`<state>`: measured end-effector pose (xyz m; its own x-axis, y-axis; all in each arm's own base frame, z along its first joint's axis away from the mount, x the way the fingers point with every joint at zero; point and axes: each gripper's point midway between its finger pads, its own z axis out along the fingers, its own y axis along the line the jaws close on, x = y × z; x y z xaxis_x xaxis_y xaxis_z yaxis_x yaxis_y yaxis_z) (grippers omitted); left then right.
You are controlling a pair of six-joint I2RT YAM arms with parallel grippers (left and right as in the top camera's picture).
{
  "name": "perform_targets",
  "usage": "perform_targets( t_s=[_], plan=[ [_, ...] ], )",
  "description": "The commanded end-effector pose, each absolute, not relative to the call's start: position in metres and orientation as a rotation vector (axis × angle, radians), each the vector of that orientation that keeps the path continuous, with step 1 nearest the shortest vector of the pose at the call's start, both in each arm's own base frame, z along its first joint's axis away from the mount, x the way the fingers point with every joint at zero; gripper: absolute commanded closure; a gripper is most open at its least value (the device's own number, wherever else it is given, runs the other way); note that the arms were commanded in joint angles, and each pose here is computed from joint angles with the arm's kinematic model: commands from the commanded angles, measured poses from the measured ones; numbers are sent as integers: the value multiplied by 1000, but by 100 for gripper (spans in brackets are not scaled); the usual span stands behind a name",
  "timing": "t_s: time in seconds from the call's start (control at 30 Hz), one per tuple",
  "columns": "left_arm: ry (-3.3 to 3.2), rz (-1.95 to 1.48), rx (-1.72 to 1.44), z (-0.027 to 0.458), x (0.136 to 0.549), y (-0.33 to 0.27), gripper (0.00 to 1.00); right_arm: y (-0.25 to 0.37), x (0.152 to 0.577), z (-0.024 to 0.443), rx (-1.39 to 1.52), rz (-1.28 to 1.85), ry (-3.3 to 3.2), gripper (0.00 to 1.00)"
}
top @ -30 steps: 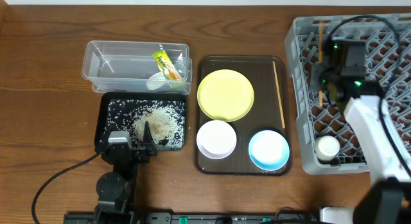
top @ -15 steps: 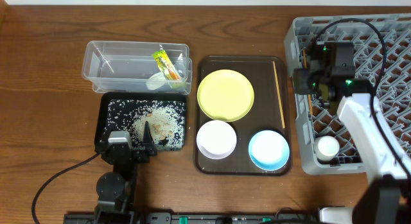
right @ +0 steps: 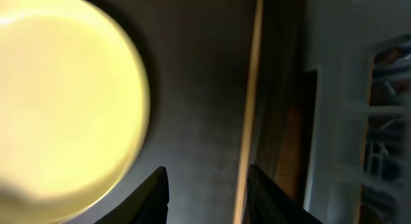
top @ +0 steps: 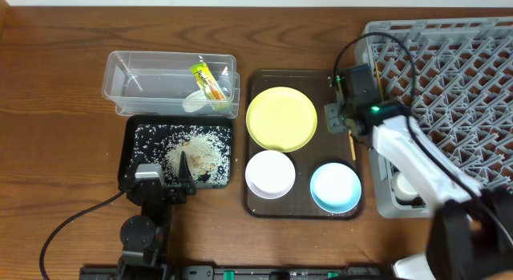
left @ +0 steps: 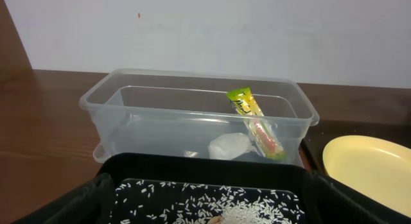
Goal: Sort waste into correct bins and load items into the dishwasher rack
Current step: 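Grasp the second chopstick with the right gripper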
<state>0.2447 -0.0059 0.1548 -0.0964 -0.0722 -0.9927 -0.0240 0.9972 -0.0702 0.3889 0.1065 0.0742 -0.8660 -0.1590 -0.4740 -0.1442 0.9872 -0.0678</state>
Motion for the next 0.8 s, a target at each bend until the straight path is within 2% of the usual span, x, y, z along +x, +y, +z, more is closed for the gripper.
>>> perform_targets(
  t_s=[0.0, 0.27, 0.43, 0.47, 0.53, 0.57, 0.77],
  plan=[
    [1724, -4, -66, 137, 244, -2, 6, 88, 394, 43, -133, -153, 2675, 62],
    [1724, -4, -66, 137, 244, -2, 5, 78, 389, -12, -125, -194, 2789, 64],
    [1724, -4, -66, 137, 244, -2, 6, 77, 382, -18, -132, -192, 2824, 65],
    [1724, -4, -66, 137, 244, -2, 6, 78, 381, -18, -133, -188, 2827, 70],
    [1724, -4, -66, 137, 244, -2, 6, 79, 378, -19, -138, -172, 2843, 93],
    [1724, -4, -66, 137, 244, -2, 6, 82, 376, -20, -143, -151, 2856, 99],
    [1724, -4, -66, 137, 244, -2, 6, 108, 370, -13, -170, 71, 2880, 99]
  ],
)
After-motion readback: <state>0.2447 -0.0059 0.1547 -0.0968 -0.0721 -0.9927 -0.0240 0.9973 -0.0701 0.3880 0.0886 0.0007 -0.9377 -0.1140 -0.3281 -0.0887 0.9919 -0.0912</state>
